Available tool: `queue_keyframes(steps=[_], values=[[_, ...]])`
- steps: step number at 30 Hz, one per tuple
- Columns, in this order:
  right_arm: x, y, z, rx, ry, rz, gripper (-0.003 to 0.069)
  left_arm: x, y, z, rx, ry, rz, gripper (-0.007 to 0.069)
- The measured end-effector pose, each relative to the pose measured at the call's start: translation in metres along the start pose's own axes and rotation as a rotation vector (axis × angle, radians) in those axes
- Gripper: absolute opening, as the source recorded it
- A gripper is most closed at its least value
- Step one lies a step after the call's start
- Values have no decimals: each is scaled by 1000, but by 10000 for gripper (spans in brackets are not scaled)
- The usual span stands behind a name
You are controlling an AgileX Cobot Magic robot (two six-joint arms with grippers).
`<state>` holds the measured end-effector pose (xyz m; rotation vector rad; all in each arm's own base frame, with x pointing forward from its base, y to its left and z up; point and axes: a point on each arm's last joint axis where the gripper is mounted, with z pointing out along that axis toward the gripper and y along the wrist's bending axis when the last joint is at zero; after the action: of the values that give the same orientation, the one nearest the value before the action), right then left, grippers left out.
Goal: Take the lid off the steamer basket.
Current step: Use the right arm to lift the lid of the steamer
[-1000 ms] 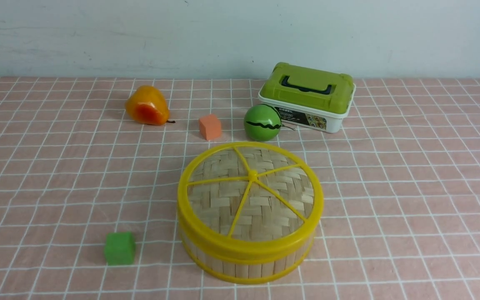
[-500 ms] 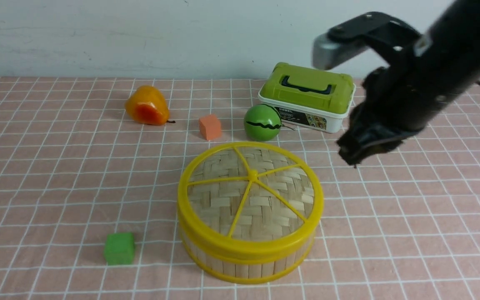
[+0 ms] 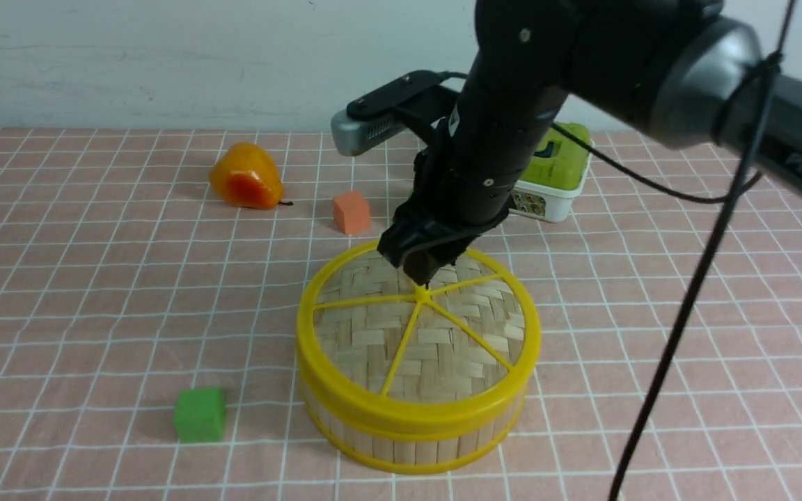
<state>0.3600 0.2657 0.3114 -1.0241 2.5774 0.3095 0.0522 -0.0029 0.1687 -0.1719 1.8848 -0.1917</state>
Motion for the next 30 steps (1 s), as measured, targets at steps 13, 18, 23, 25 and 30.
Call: queue_keyframes(steps=[13, 18, 23, 25, 30], values=[[-5, -8, 45, 11, 26, 34, 290, 0, 0, 0, 0, 0, 0, 239], [-5, -8, 48, 10, 29, 34, 165, 0, 0, 0, 0, 0, 0, 239], [-5, -9, 51, 14, 33, 34, 99, 0, 0, 0, 0, 0, 0, 239], [-5, -9, 50, 13, 34, 34, 89, 0, 0, 0, 0, 0, 0, 239], [-11, -8, 35, 14, 17, 26, 85, 0, 0, 0, 0, 0, 0, 239]])
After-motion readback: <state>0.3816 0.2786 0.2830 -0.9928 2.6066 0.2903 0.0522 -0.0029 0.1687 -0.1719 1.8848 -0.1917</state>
